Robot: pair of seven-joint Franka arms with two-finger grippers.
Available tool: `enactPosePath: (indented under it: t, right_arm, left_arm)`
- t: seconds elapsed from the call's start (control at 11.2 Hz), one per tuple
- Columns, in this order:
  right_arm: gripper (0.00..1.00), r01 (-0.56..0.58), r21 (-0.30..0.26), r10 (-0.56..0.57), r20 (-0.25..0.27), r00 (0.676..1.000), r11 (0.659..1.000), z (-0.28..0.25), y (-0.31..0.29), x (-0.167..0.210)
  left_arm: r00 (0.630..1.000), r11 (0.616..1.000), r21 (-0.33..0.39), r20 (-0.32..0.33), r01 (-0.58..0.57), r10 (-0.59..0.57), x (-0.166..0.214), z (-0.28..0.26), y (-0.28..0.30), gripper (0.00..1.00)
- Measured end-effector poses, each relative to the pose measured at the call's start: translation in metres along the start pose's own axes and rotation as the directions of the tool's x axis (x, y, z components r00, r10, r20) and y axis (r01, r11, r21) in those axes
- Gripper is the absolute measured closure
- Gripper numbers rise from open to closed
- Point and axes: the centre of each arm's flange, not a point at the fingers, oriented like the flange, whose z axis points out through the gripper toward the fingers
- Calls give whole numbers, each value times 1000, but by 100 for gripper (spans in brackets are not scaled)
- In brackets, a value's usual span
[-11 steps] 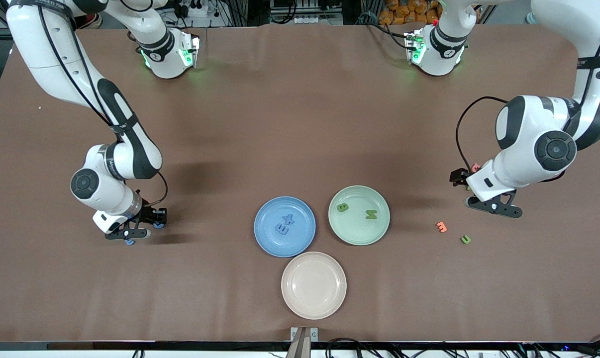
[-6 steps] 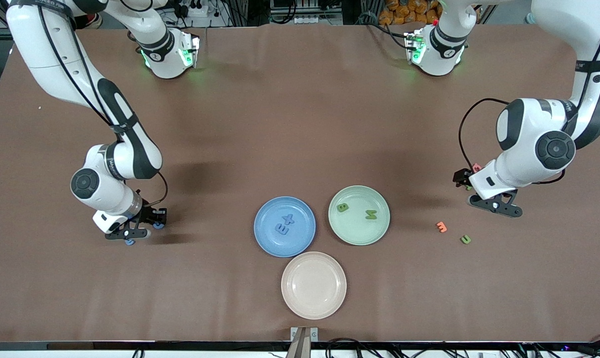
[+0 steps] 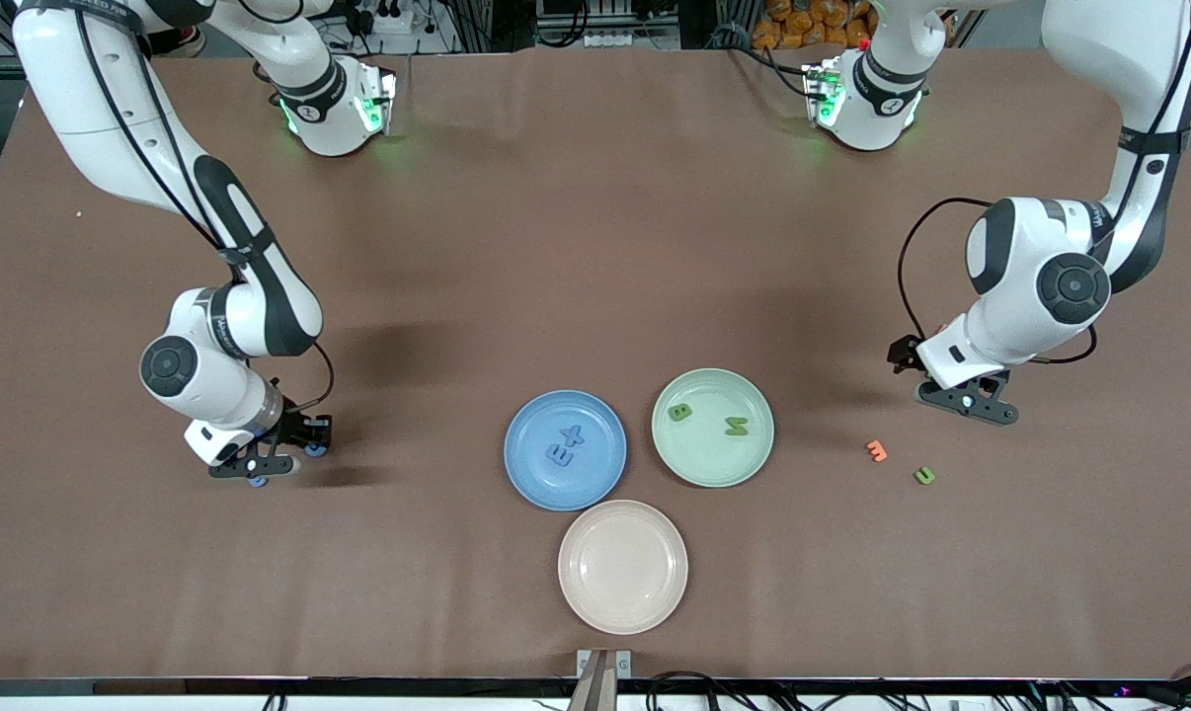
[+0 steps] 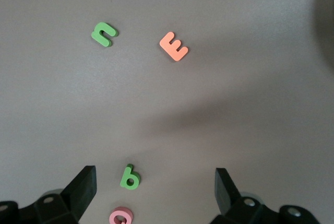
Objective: Sort letters by color into matching plates
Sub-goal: 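Close the right gripper on the blue G, then carry blue G over the blue plate and open the right gripper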
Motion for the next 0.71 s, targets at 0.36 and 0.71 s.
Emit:
enactPosePath:
  t: [0.36,0.71]
  right_arm:
    - [64,-82,14,82,-23,996,997,-18,-60,14]
    - [64,-151,51,154,-68,986,987,-41,-155,20]
  left_arm:
    - [1000,1000,1,-22,-4,4,-10,19,5,0]
    - [1000,1000,-1,-17,-4,4,-13,24,6,0]
